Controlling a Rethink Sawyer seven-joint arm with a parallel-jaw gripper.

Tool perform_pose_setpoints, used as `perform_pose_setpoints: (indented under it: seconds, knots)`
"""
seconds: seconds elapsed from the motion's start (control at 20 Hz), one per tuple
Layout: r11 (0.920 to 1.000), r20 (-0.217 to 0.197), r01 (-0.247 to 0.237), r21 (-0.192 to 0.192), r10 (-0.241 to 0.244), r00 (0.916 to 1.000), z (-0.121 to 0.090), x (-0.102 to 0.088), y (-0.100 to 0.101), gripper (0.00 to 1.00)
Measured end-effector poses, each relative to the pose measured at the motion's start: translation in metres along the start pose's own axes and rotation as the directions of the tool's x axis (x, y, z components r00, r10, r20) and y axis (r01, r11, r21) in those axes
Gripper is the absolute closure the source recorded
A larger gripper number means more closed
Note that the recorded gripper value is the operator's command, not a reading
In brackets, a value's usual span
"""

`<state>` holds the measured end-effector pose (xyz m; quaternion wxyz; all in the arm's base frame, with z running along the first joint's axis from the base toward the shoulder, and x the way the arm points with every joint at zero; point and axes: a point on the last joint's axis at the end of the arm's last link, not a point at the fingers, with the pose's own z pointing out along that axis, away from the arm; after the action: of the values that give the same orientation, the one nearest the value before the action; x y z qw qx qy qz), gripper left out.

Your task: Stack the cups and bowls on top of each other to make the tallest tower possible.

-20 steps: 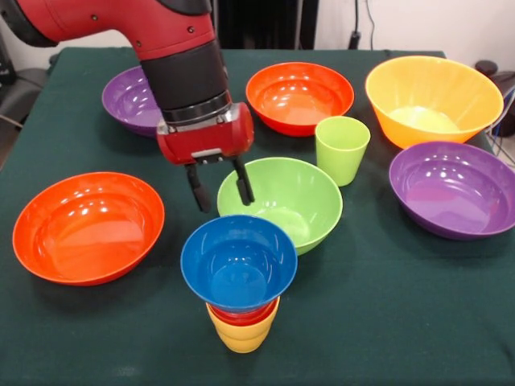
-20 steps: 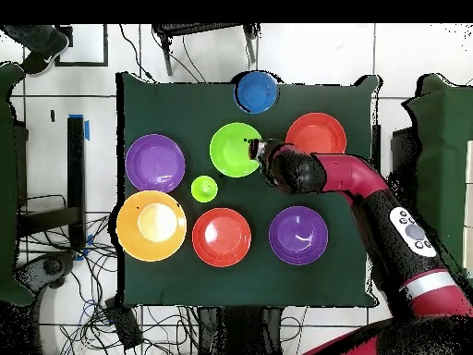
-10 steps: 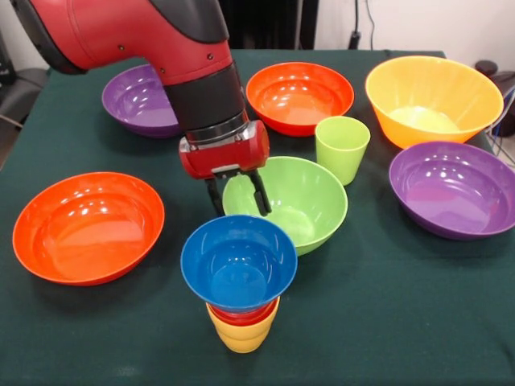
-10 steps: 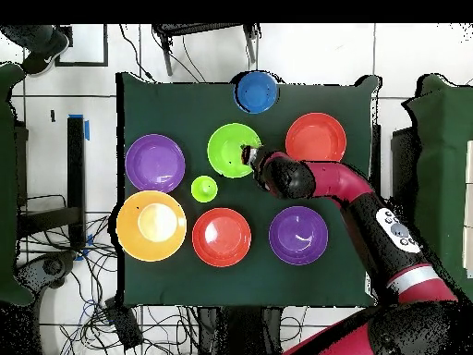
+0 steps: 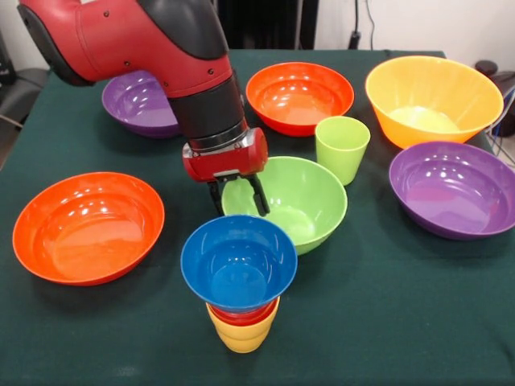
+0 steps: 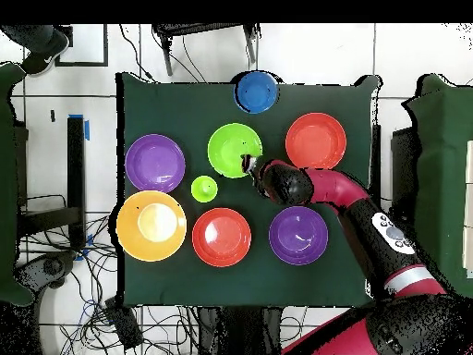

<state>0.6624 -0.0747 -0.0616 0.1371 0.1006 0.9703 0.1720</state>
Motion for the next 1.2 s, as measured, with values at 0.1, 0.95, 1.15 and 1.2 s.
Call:
perform_pose_setpoints:
  seconds: [0.1,0.95,1.15,1.2]
  knots:
    - [1.0,0.0,-0.001,0.0,0.001,1.0,0.0,0.0,-0.001,0.0]
    - [0.9999,-0.001,0.0,0.012,0.0,1.0,-0.002,0.001,-0.006,0.0]
    - [0.9995,0.006,0.004,0.031,-0.004,1.0,-0.008,-0.003,-0.013,1.0]
    - [0.9995,0.006,0.004,0.031,-0.004,1.0,-0.009,-0.003,-0.013,1.0]
